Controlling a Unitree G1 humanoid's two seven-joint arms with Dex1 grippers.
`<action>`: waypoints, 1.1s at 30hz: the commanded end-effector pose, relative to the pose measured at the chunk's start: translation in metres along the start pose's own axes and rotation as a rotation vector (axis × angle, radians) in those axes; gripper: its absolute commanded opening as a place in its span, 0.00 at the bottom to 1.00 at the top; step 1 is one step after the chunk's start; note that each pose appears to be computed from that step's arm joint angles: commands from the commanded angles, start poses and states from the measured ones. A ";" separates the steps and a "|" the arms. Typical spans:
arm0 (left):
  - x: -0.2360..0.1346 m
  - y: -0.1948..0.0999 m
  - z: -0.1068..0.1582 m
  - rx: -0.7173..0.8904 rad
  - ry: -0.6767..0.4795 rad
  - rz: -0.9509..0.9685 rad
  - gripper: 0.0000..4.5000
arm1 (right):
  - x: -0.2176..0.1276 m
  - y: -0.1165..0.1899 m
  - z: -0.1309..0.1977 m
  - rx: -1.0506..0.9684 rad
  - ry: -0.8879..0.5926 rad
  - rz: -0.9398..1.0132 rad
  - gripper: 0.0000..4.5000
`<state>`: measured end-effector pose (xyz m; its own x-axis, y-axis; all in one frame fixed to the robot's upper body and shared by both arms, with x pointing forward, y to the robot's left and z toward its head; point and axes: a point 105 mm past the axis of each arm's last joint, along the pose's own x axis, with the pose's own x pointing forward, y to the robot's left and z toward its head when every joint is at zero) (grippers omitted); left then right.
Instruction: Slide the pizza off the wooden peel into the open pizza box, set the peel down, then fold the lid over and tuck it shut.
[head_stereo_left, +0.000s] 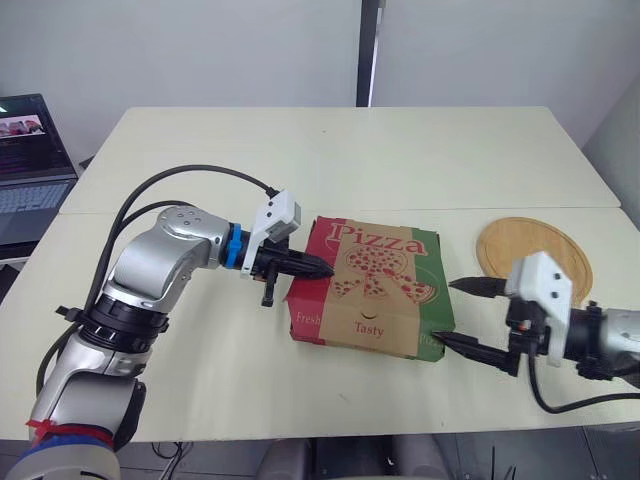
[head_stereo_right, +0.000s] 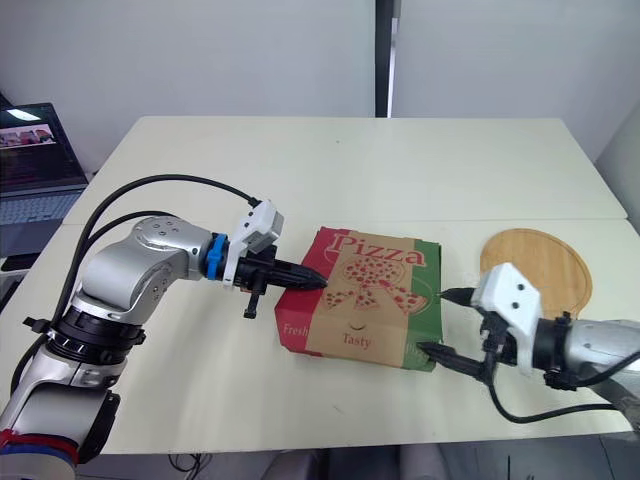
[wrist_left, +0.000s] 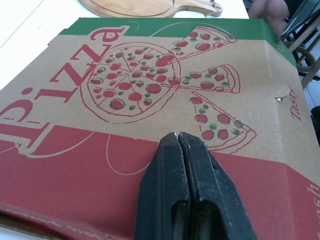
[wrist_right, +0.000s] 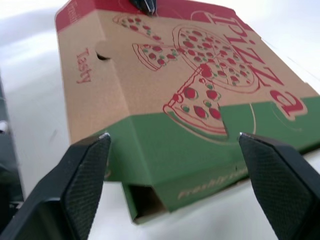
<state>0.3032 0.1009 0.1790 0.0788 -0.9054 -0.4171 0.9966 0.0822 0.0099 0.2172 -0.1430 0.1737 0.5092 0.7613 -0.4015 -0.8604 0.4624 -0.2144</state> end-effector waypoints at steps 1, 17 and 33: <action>-0.003 -0.005 0.010 0.046 -0.020 -0.006 0.00 | 0.005 -0.002 0.004 -0.096 0.003 -0.024 0.97; 0.012 -0.023 0.002 0.118 0.053 -0.100 0.00 | 0.017 -0.007 -0.007 -0.171 0.000 -0.065 0.97; 0.014 -0.020 -0.015 0.136 0.104 -0.077 0.00 | -0.007 -0.004 -0.002 -0.003 -0.074 -0.098 0.97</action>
<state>0.2831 0.0904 0.1608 -0.0033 -0.8666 -0.4989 0.9954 -0.0506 0.0813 0.2192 -0.1508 0.1602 0.5911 0.7279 -0.3475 -0.8065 0.5403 -0.2400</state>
